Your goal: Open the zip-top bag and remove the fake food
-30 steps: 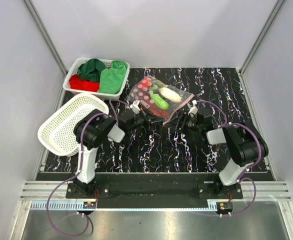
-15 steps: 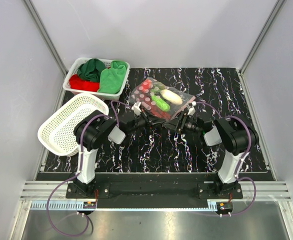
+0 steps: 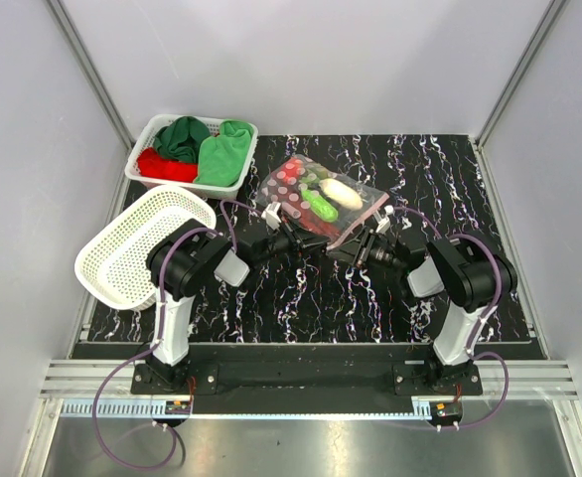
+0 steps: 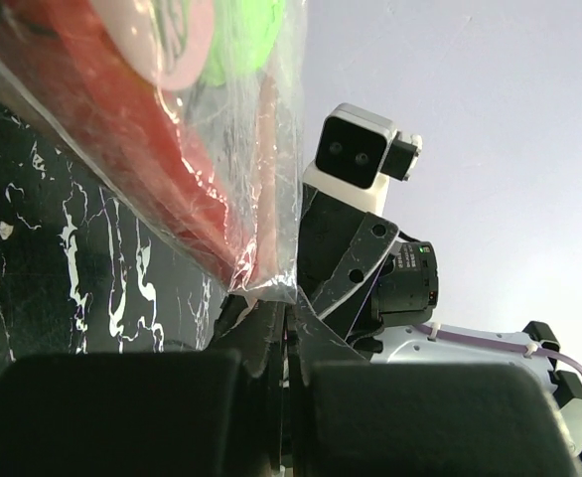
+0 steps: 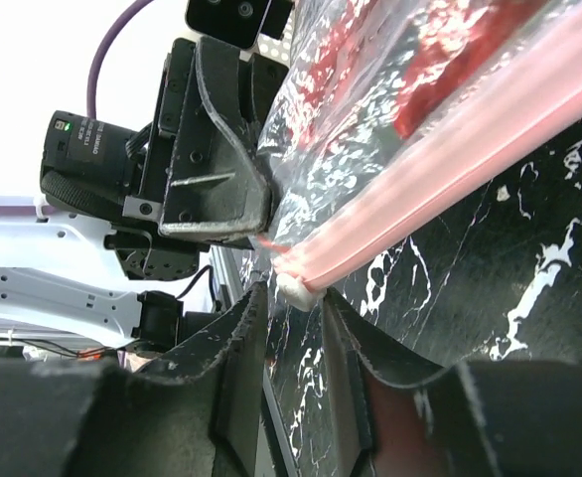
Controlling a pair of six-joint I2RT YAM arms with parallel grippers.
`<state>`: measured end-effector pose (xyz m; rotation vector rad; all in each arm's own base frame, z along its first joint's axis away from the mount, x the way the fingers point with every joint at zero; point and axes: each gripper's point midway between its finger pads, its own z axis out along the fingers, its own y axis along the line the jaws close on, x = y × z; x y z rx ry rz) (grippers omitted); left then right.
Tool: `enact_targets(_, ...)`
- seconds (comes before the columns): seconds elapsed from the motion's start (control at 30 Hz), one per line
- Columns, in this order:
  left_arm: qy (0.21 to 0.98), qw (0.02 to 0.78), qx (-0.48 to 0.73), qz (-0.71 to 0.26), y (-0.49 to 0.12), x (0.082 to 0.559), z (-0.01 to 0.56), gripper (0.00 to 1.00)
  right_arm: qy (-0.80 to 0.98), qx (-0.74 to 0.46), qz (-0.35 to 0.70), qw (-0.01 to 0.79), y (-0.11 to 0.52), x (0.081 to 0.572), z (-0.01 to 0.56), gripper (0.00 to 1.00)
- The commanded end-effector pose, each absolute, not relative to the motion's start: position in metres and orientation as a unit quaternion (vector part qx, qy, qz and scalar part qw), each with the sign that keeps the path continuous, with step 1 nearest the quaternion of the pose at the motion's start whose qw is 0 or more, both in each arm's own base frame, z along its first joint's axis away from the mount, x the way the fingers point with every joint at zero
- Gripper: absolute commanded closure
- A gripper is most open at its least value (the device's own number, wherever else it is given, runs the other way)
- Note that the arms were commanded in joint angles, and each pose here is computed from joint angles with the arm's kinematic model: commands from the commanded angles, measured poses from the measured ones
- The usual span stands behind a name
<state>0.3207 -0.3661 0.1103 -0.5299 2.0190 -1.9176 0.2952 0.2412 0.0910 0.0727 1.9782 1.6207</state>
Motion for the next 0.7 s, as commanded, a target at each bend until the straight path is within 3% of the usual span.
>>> enact_targets(0.0,0.664,0.189,-0.143,-0.709,-0.369,0.317,0.152,1.0,0.703,-0.016,0.623,0.342,0.241,0.294,0.125,0.64)
enact_targets(0.1,0.669,0.187,-0.144,-0.704,-0.369,0.317,0.148,1.0,0.701,-0.019,0.623,0.346,0.24,0.294,0.128,0.64)
enact_targets(0.17,0.671,0.189,-0.143,-0.702,-0.368,0.316,0.147,0.94,0.7,-0.021,0.623,0.347,0.24,0.293,0.13,0.64)
enact_targets(0.2,0.671,0.191,-0.141,-0.702,-0.368,0.316,0.149,0.84,0.7,-0.021,0.623,0.348,0.24,0.293,0.13,0.64)
enact_targets(0.27,0.675,0.196,-0.134,-0.698,-0.368,0.315,0.149,0.73,0.702,-0.018,0.621,0.348,0.239,0.294,0.129,0.63)
enact_targets(0.3,0.681,0.195,-0.134,-0.693,-0.368,0.314,0.149,0.61,0.705,-0.013,0.62,0.344,0.239,0.295,0.127,0.62)
enact_targets(0.37,0.688,0.202,-0.123,-0.686,-0.37,0.311,0.149,0.55,0.706,-0.011,0.62,0.343,0.238,0.296,0.126,0.61)
enact_targets(0.47,0.702,0.202,-0.115,-0.673,-0.375,0.311,0.146,0.56,0.705,-0.004,0.622,0.341,0.237,0.297,0.124,0.61)
enact_targets(0.67,0.712,0.191,-0.114,-0.666,-0.381,0.308,0.138,0.73,0.708,0.016,0.62,0.337,0.231,0.302,0.12,0.59)
